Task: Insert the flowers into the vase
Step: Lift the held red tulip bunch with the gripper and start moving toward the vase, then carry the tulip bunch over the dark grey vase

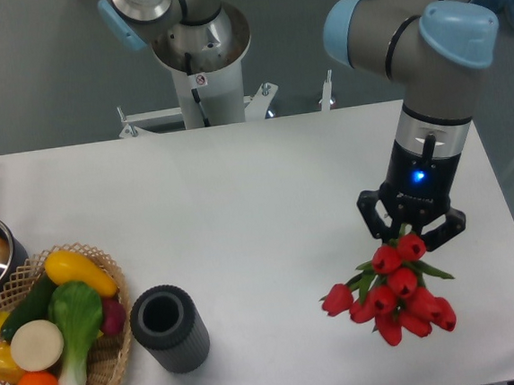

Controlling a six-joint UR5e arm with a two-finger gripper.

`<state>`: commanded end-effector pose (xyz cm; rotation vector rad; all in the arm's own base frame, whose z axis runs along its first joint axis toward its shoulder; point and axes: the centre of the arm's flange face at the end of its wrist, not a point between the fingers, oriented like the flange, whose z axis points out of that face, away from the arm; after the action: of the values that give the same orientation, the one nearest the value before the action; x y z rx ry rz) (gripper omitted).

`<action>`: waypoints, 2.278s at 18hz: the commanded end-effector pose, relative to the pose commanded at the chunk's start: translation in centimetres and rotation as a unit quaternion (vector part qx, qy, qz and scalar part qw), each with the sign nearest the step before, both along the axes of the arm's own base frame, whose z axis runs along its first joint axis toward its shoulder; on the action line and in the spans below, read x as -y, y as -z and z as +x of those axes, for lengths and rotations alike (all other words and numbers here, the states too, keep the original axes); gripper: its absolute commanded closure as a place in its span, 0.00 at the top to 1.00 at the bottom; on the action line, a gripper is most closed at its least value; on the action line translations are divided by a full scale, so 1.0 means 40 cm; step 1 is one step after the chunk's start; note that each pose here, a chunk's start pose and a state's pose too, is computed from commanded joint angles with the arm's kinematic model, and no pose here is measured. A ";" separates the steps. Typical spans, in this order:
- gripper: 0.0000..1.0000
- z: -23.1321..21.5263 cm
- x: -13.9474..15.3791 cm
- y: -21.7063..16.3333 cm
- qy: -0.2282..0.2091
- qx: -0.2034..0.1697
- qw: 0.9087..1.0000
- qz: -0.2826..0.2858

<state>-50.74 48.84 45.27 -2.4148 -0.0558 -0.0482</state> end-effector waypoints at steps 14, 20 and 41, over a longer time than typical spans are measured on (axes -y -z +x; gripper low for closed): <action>0.03 0.162 -0.105 -0.100 0.076 0.078 0.982 0.152; 0.07 0.217 -0.125 -0.121 0.112 0.084 0.969 0.205; 0.08 0.328 -0.241 -0.121 0.206 0.129 0.928 0.281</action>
<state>-37.64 58.49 50.09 -1.7952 0.3070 -0.5061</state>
